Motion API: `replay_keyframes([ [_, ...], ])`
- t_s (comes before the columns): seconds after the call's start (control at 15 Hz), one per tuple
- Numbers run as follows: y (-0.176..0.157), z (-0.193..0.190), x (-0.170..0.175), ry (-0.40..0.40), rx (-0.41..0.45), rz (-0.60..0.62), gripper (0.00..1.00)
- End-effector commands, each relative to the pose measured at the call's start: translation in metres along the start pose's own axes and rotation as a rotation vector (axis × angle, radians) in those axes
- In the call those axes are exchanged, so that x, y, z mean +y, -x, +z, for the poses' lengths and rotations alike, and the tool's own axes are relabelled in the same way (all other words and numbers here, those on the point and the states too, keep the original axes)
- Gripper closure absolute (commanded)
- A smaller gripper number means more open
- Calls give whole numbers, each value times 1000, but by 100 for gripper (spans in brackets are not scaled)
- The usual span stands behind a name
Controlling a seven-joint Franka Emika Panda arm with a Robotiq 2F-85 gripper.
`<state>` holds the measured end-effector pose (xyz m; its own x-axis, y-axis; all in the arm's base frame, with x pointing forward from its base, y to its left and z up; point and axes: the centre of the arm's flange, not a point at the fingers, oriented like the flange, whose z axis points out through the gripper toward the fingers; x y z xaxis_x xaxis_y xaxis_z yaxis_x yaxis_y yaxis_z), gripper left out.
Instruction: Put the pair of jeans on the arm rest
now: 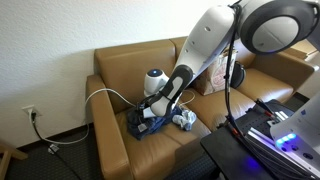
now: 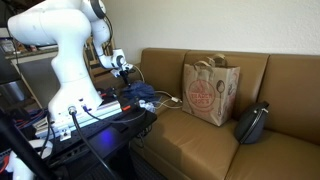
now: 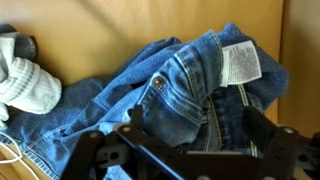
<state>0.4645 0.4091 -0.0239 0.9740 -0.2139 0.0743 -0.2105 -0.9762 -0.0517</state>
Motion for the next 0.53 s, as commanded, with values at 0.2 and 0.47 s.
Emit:
replay_keyframes([
  [0.2,1,65,-38,90,-27,-58,0],
  [0.47,-4,86,-45,140,-55,-70,30],
])
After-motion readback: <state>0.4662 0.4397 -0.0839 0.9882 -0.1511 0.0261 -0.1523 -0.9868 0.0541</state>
